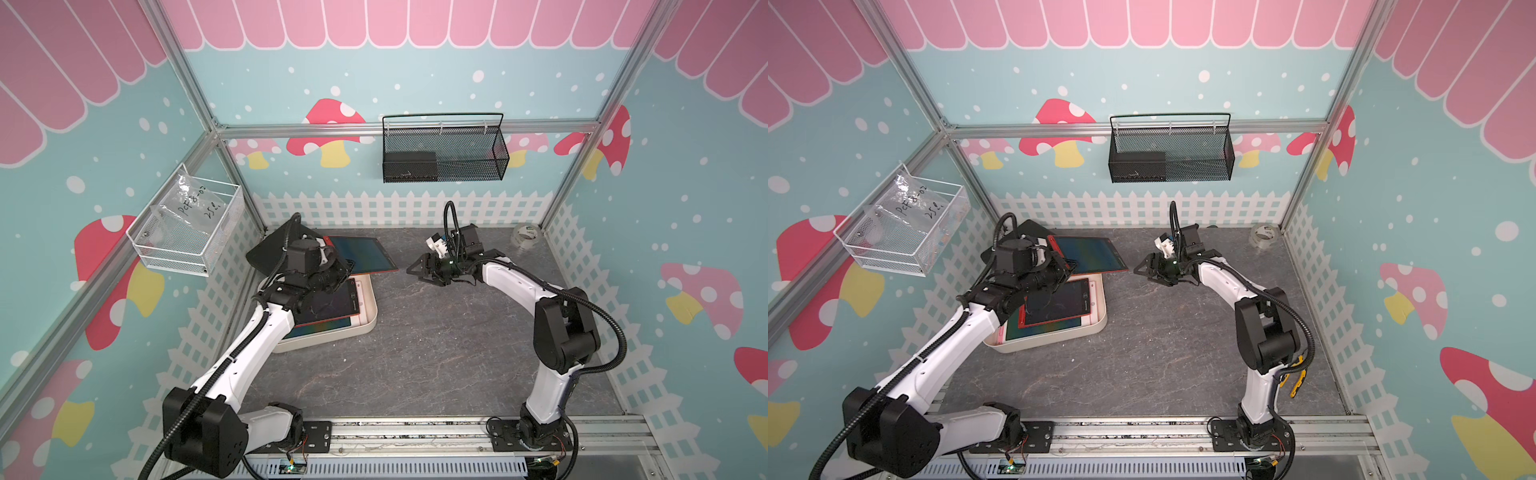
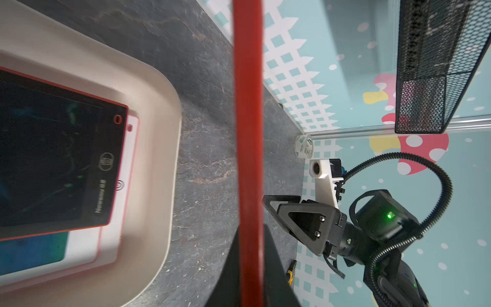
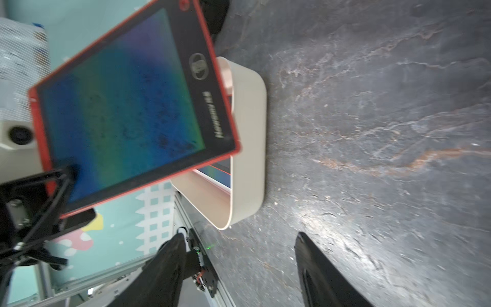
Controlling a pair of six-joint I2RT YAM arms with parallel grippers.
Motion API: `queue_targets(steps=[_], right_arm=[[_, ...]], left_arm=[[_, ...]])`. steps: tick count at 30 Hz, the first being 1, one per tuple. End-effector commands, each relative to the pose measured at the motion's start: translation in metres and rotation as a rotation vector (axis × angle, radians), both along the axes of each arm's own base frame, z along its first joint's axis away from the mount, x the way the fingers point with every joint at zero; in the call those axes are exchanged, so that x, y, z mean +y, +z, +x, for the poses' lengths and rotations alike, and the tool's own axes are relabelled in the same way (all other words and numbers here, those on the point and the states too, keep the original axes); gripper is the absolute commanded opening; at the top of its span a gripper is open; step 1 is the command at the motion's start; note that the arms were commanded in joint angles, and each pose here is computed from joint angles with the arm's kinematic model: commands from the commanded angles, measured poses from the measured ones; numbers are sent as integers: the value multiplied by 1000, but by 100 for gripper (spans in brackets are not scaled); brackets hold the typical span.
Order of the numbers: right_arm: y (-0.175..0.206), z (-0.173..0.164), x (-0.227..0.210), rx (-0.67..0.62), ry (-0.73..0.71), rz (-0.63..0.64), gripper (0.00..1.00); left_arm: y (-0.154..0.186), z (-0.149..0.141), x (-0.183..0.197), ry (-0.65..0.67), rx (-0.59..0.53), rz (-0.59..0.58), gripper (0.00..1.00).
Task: Take out the writing tablet from the storage box
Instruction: Pick up the writing tablet from the storage box, then place the writing tablet at the center of the board.
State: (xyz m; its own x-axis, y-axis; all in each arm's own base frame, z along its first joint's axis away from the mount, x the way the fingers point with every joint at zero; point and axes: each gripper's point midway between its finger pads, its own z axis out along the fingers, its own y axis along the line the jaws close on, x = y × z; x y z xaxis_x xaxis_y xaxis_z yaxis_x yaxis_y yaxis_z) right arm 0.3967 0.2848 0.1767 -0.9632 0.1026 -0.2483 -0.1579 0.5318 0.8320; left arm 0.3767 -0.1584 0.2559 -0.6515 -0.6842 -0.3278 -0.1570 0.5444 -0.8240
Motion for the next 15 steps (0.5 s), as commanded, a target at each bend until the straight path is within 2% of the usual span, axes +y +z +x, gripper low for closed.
queue_targets(steps=[1, 8, 12, 15], right_arm=[[32, 7, 7, -4, -80, 170, 65], [43, 4, 4, 1, -125, 214, 62], [38, -1, 5, 47, -145, 293, 59], [41, 1, 5, 41, -159, 326, 58]], left_arm=[[19, 24, -9, 126, -105, -76, 1], [15, 30, -24, 208, -145, -84, 2], [9, 33, -25, 274, -164, -150, 5], [8, 38, -34, 261, -157, -160, 5]])
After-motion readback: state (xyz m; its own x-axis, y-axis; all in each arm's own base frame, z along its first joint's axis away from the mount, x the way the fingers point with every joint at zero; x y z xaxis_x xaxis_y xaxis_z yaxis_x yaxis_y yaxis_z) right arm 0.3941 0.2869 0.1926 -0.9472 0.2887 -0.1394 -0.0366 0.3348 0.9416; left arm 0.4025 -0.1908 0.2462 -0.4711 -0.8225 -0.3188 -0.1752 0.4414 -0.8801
